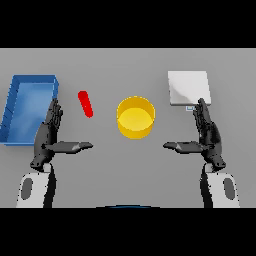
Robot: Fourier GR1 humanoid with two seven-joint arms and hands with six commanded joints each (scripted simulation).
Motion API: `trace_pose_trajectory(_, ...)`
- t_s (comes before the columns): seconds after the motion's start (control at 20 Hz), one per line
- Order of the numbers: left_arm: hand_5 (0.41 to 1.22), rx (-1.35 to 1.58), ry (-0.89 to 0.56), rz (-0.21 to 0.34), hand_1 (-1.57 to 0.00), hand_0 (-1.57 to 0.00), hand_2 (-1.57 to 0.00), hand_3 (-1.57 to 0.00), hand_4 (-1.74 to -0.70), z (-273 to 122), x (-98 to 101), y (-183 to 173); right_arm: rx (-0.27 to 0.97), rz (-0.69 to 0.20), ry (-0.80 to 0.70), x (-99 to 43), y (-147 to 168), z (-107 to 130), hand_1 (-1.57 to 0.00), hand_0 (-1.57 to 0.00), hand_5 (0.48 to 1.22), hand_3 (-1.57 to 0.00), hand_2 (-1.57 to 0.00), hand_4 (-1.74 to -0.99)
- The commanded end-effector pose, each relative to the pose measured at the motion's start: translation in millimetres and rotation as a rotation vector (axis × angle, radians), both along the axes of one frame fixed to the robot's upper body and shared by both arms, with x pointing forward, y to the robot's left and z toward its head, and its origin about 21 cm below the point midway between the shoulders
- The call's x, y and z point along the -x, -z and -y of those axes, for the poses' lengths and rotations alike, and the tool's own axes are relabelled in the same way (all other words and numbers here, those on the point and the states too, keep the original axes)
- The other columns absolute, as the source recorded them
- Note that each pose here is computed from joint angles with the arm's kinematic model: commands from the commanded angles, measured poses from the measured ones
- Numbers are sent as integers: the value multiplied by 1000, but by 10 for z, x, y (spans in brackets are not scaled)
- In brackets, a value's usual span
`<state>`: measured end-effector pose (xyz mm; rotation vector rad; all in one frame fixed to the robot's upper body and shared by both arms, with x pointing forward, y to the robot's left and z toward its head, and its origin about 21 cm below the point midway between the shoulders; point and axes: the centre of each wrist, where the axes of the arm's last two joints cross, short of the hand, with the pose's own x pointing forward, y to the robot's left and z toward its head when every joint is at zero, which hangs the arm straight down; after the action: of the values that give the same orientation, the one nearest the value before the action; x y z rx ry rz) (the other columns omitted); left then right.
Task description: Pick up the red beaker and tilt it to pour out 1 green nut into yellow bowl. Pick up the yellow bowl and place it on the metallic measuring scale.
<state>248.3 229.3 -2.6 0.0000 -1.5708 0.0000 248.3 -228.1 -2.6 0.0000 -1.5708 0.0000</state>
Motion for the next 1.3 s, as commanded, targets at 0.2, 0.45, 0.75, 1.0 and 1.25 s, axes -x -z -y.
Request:
trace_pose_trajectory(0.2,660,1,2,2,1,1,1,1,-1141,43,15,3,-1,1,-2,5,2,-46,1,1,578,1,1,-1071)
trace_pose_trajectory(0.45,662,-169,87,74,1,1,1,1,-1142,79,339,-177,320,160,-38,208,-111,-114,1,1,577,1,1,-1064)
trace_pose_trajectory(0.75,649,-208,106,-10,1,1,1,1,-1137,101,260,-235,303,158,-67,212,-171,-142,1,1,614,1,1,-1147)
trace_pose_trajectory(1.0,648,-210,101,-59,1,1,1,1,-1169,77,-76,-75,253,162,-92,233,-178,-86,1,1,627,1,1,-1209)
trace_pose_trajectory(1.25,637,-223,126,-63,1,1,1,1,-1178,122,-442,39,247,156,-83,244,-150,-68,1,1,626,1,1,-1229)
